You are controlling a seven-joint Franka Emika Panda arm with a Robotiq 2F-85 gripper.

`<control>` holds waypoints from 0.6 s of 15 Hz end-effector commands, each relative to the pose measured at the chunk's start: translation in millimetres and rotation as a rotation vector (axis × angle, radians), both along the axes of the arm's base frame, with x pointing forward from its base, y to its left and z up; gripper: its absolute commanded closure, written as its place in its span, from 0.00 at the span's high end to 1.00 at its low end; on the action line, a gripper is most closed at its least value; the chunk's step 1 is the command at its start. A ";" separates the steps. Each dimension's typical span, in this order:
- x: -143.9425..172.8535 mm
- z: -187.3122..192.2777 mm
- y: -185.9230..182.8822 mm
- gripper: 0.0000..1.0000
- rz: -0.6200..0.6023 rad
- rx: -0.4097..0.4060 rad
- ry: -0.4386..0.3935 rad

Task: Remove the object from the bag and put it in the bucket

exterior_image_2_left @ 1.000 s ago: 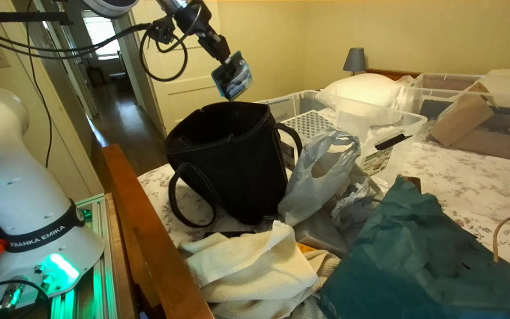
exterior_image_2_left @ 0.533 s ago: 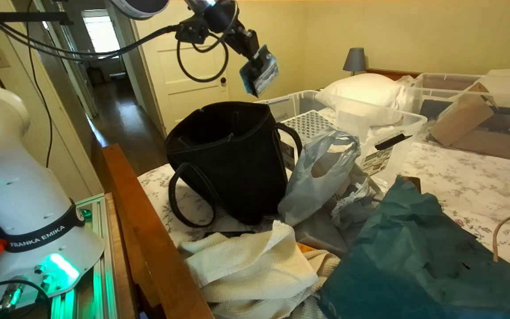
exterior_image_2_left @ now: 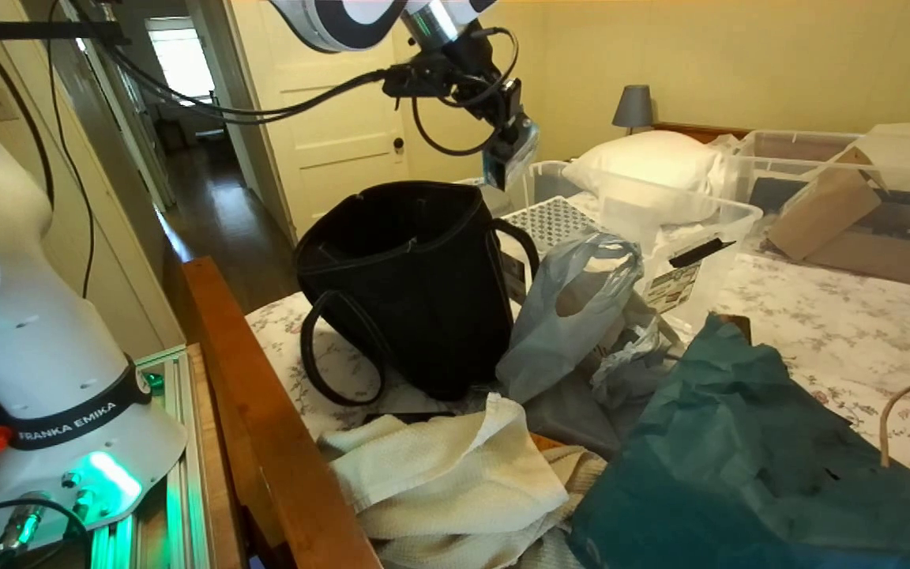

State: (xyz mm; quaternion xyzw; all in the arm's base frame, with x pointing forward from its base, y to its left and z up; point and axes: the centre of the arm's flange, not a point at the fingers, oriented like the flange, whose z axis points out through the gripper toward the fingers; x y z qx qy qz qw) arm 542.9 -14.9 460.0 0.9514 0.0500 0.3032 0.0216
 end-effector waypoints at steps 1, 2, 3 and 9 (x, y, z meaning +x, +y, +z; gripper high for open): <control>51.9 -5.2 1.3 0.03 0.070 -0.001 -0.009; 59.5 -7.7 2.9 0.03 0.082 -0.001 -0.002; 66.0 -10.3 4.6 0.03 0.095 0.004 0.003; 88.9 -15.4 6.6 0.52 0.122 0.011 0.003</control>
